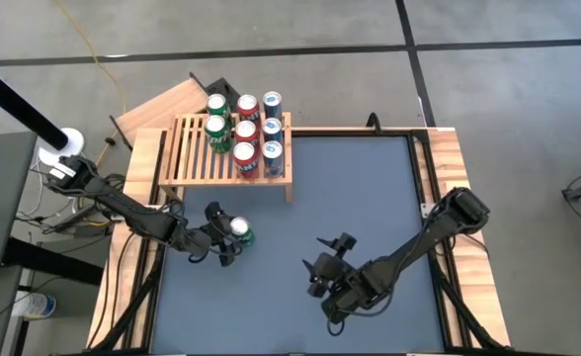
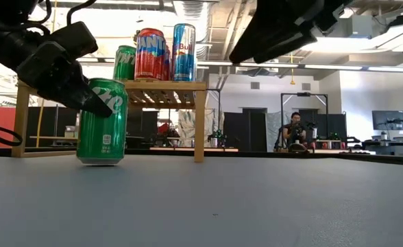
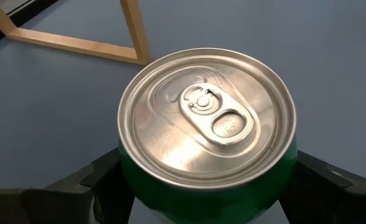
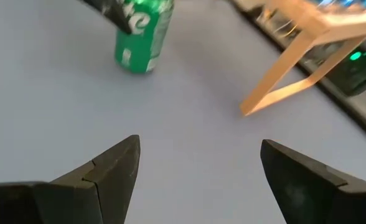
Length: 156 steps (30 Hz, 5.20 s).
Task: Place canned beverage on shelf
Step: Put the green soda can on the shelf aligned with the other green soda cans
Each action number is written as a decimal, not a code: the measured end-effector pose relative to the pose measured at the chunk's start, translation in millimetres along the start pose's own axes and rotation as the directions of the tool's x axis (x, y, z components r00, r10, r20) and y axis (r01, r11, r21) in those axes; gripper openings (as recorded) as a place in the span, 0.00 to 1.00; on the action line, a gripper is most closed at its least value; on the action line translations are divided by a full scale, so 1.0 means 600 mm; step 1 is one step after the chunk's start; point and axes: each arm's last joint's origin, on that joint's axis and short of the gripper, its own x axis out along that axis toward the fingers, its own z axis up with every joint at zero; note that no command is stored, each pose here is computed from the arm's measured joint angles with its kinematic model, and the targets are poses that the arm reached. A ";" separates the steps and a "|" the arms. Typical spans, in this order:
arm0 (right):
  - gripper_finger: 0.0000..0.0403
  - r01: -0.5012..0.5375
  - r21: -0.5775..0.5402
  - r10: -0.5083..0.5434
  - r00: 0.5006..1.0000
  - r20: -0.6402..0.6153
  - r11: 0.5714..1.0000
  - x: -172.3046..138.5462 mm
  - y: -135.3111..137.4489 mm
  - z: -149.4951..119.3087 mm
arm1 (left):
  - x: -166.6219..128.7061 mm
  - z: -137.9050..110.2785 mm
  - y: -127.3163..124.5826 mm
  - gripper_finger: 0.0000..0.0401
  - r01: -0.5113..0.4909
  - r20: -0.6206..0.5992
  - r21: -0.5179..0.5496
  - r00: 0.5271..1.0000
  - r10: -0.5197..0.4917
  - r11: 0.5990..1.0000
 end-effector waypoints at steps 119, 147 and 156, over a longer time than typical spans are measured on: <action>0.82 -0.118 -0.030 0.114 0.987 -0.114 0.993 0.018 0.002 0.004 | -0.050 0.016 0.075 0.96 0.253 -0.175 0.159 0.959 -0.225 0.954; 0.82 -0.134 -0.054 0.127 0.985 -0.119 0.990 0.014 0.004 0.002 | 0.025 0.045 0.094 0.96 0.417 -0.100 0.256 0.909 -0.405 0.872; 0.82 -0.134 -0.054 0.127 0.985 -0.119 0.990 0.014 0.004 0.002 | 0.025 0.044 0.093 0.84 0.437 -0.109 0.264 0.899 -0.423 0.860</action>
